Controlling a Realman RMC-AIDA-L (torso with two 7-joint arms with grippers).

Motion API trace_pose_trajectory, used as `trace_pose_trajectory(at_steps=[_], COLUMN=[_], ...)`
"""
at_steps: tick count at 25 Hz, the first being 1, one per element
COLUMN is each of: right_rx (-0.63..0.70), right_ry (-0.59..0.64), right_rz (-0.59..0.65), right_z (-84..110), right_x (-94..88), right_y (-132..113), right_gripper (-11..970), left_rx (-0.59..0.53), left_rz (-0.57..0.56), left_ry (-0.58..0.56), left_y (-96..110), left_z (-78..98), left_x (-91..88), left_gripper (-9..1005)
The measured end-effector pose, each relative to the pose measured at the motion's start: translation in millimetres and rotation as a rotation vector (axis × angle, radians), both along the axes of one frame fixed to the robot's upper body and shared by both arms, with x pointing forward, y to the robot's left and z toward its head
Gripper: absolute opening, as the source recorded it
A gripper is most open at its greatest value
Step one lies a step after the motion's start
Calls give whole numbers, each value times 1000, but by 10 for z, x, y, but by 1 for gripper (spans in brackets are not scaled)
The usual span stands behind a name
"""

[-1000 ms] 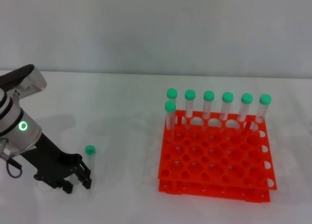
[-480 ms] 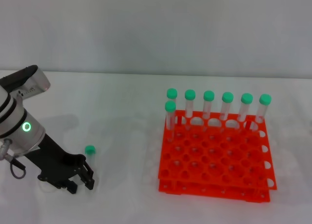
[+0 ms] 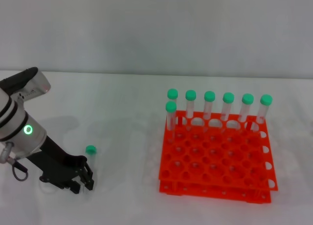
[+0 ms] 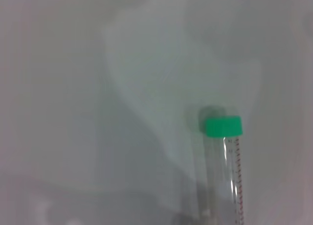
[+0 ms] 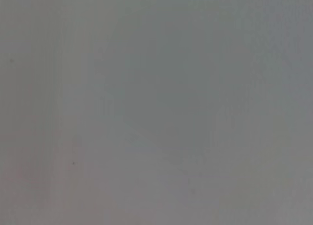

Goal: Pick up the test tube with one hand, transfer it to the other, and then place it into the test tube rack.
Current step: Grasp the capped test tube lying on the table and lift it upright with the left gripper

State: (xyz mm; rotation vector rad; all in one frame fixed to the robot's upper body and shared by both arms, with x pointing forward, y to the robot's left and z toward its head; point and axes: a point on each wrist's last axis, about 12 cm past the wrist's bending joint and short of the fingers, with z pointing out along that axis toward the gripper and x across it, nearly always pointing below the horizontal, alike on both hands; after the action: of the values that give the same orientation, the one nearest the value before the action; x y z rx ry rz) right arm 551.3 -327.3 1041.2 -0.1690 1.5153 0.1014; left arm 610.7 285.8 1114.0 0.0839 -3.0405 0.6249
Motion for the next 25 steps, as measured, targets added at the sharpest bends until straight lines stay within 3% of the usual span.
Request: trace_pose_trajectory(at_steps=[13,18,25], right_rx=[-1,0,1], right_ry=[3,2,2], right_rz=[9,9,6], right_z=[-3,-2,-3], right_x=[-1,1,-1], right_y=[14,13,10], right_gripper=[856,855,855], left_rx=[-6,-3,-1], left_rz=[-6,-8,-15], left_ry=[-15,-19,-29], left_y=[-20,-12,-29], left_z=[-39,-33,3], left_x=[-3,1,31], left_gripper=[344,312,192])
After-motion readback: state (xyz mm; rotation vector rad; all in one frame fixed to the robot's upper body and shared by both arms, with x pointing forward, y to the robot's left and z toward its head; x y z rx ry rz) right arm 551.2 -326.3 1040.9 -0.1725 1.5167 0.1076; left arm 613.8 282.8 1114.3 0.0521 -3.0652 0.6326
